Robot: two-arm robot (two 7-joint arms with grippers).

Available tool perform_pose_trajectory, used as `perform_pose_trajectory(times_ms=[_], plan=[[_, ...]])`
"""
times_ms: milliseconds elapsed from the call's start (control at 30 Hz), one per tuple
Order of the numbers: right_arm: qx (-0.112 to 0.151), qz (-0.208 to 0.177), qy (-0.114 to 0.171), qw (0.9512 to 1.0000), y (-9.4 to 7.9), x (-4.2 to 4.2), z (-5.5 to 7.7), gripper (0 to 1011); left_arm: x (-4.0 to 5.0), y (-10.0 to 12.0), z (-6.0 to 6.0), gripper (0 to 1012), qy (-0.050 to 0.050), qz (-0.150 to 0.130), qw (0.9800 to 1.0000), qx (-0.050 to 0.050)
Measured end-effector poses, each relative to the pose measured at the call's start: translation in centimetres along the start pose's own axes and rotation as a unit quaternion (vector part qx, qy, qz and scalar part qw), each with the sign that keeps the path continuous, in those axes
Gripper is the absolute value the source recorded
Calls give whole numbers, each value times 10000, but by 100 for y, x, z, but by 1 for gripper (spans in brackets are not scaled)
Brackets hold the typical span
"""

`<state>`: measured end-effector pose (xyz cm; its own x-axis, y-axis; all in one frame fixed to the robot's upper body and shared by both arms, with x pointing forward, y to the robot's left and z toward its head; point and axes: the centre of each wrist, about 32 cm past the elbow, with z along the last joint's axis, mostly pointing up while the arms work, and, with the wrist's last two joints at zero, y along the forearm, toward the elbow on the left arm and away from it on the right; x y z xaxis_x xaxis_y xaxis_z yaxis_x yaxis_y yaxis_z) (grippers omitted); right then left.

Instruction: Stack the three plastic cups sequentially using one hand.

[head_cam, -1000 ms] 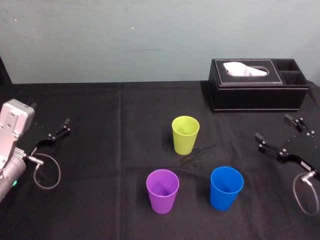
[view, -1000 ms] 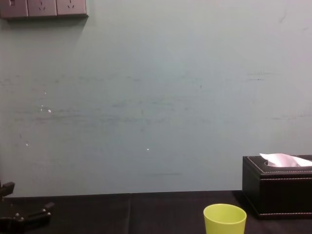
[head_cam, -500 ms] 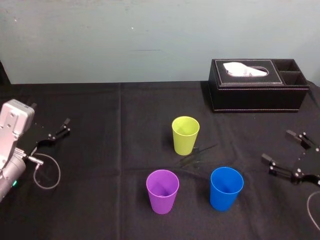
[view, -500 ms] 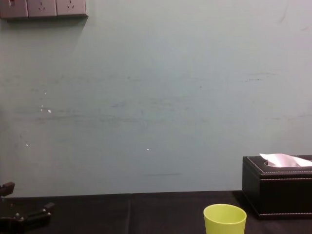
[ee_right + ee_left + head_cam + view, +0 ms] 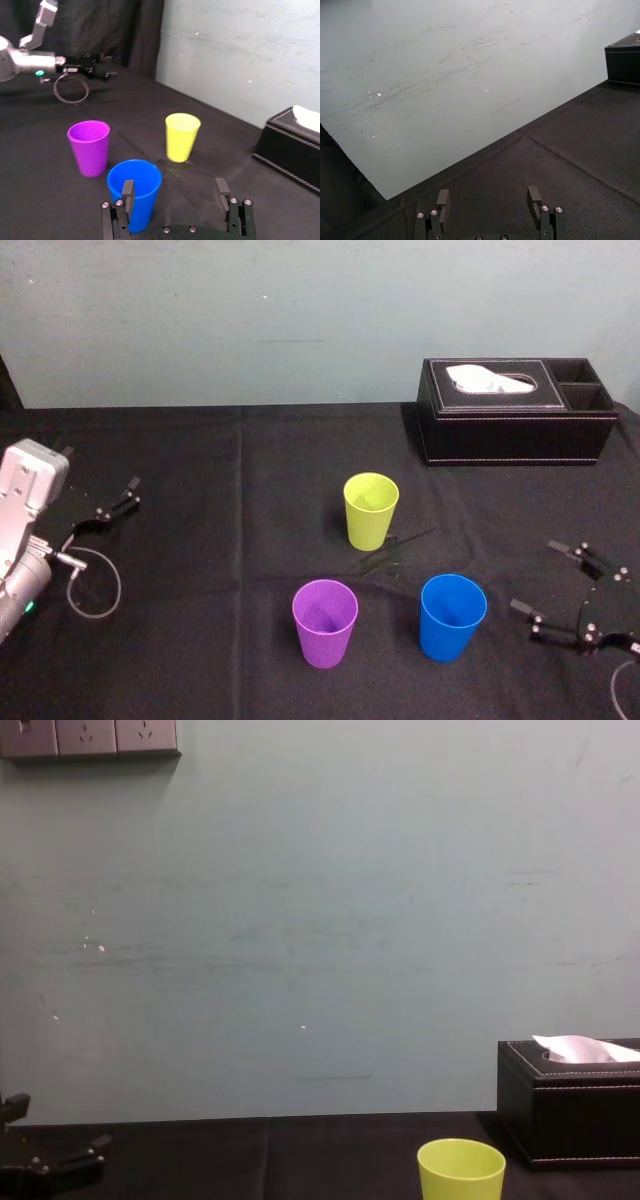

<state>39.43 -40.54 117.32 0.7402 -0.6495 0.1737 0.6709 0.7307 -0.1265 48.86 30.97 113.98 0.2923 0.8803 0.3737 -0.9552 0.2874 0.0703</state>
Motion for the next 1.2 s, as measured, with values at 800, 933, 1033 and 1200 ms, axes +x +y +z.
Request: perform_pose_trajectory(times_ms=[800, 933, 1033, 1200], plan=[[-394, 461, 301, 9977, 226, -168, -277, 1003, 0, 0, 0, 1011, 0, 0, 10000, 0], [-430, 501, 385, 9971, 263, -175, -313, 1003, 0, 0, 0, 1011, 0, 0, 10000, 0], [-443, 535, 431, 9967, 290, -183, -331, 1003, 0, 0, 0, 1011, 0, 0, 10000, 0], [-451, 572, 488, 9961, 335, -201, -346, 1003, 0, 0, 0, 1011, 0, 0, 10000, 0]])
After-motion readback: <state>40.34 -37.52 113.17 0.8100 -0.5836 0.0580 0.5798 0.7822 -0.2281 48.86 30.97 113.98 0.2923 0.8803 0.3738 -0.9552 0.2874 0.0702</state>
